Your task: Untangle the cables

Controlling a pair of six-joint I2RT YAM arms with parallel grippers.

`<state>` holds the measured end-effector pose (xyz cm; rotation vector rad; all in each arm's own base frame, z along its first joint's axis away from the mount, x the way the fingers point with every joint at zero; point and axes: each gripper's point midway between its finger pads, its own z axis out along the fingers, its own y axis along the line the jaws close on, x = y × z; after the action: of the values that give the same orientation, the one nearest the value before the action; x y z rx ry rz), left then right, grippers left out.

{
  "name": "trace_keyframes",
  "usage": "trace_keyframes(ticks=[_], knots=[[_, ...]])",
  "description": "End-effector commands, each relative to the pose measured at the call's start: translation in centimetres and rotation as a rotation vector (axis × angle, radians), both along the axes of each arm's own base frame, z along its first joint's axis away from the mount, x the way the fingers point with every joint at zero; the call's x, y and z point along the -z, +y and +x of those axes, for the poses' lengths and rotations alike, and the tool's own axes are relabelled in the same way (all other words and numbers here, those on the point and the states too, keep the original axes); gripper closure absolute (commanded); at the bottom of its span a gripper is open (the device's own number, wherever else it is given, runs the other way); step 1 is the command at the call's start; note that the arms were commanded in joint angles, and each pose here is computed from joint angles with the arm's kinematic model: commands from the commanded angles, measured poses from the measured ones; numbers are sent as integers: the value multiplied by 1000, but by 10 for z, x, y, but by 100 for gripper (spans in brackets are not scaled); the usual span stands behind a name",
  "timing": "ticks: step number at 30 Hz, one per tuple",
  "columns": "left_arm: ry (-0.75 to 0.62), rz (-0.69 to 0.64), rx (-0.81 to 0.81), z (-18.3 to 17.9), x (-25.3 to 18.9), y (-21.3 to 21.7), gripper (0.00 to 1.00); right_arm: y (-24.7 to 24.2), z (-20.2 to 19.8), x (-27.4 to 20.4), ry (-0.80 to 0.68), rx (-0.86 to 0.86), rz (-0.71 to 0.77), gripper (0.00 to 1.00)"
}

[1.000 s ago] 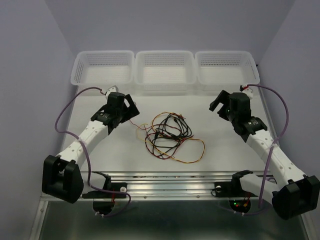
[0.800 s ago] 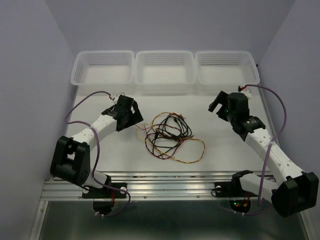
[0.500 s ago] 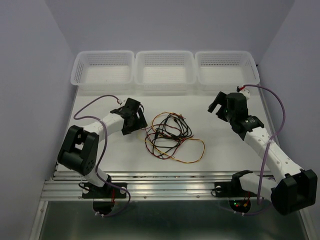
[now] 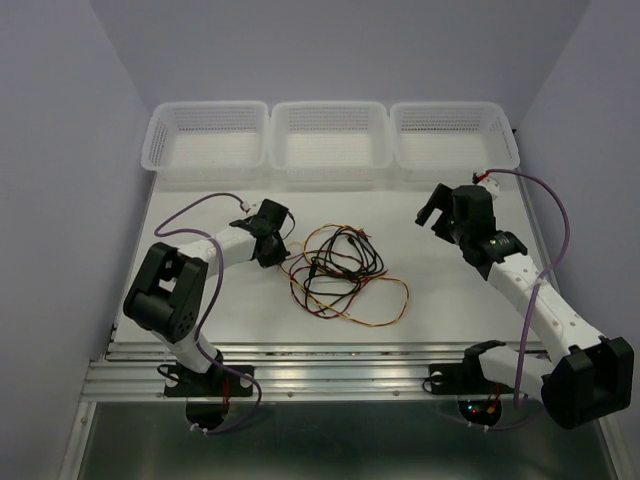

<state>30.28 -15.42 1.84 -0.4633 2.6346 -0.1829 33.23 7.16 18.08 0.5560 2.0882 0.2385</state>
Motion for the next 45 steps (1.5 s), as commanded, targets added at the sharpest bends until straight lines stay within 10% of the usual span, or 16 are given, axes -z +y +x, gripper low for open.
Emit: trace_keyframes(ticks=[1, 8, 16, 31, 36, 45], knots=[[25, 69, -9, -6, 7, 12, 100, 0, 5, -3, -34, 0, -12, 0], [-171, 77, -25, 32, -66, 12, 100, 5, 2, -9, -47, -44, -11, 0], [-652, -67, 27, 74, -270, -4, 100, 44, -2, -41, -181, -299, 53, 0], [-1286, -441, 630, -14, -547, -91, 100, 138, -50, -183, -656, -960, 247, 0], [-1270, -496, 798, -32, -546, -128, 100, 151, -70, -228, -790, -1095, 301, 0], [-1041, -425, 728, -3, -419, -165, 100, 145, -73, -262, -869, -1003, 453, 0]])
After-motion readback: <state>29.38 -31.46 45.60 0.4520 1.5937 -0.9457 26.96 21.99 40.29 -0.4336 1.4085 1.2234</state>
